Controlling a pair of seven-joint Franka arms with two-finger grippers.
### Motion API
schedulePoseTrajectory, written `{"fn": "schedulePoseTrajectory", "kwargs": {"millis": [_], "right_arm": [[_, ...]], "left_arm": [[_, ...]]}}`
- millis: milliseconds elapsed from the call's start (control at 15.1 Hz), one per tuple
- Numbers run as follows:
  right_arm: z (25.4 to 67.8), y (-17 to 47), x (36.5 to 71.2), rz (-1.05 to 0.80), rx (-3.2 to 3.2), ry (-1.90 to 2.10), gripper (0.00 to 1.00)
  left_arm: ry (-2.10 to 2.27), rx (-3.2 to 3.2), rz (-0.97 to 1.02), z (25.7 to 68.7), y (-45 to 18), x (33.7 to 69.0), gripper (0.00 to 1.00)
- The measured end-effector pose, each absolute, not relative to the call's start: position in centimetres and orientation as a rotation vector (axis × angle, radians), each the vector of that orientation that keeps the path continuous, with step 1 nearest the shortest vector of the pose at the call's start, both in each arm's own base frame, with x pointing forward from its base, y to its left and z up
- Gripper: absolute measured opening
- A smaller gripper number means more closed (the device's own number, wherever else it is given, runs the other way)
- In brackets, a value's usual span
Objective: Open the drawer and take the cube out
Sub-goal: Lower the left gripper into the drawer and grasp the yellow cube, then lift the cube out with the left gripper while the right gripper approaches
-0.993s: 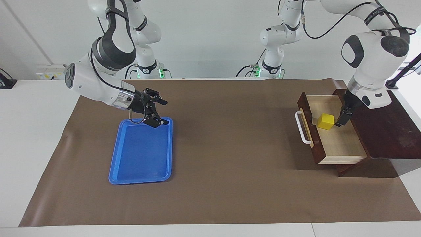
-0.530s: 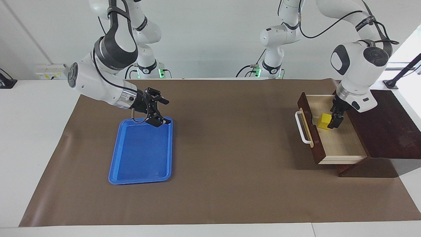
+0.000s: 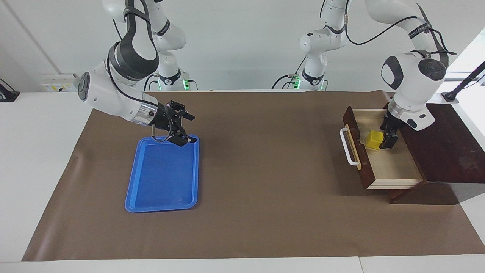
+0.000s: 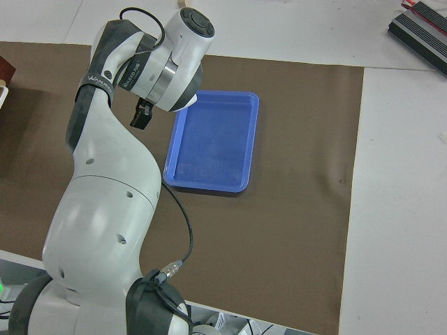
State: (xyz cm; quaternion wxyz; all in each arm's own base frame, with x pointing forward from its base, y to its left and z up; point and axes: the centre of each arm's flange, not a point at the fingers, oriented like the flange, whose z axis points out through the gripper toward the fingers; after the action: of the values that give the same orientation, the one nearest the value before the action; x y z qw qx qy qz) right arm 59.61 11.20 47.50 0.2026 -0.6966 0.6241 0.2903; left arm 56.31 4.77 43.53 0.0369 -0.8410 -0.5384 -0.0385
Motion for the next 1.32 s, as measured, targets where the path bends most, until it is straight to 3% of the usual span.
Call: {"fn": "schedulePoseTrajectory", "kwargs": {"millis": [66,132,331,662,993,1324], "right_arm": [[47.5,11.2,59.6,0.810,-1.944,1.742,1.00],[47.5,11.2,59.6,0.810,-1.944,1.742,1.00],[47.5,11.2,59.6,0.810,-1.944,1.742,1.00],[47.5,11.1,59.6,0.810,-1.943,1.744,1.00],[47.5,11.0,59.7,0.809,-1.941,1.746,1.00],[47.5,10.9,59.6,0.810,-1.940,1.746,1.00]], "left_arm": [[-1.660,-2.579,-0.121,43.5,4.6,56.3,1.00],[-1.663,-2.577,-0.121,43.4,4.6,56.3,0.92],[-1.666,-2.578,-0.128,43.4,4.6,56.3,0.57],[-1.700,-2.584,-0.137,44.3,4.5,56.8,0.56],[-1.792,-2.567,-0.004,50.7,3.2,59.9,0.56],[-1.949,-2.439,0.036,53.3,-5.8,61.6,0.56]]}}
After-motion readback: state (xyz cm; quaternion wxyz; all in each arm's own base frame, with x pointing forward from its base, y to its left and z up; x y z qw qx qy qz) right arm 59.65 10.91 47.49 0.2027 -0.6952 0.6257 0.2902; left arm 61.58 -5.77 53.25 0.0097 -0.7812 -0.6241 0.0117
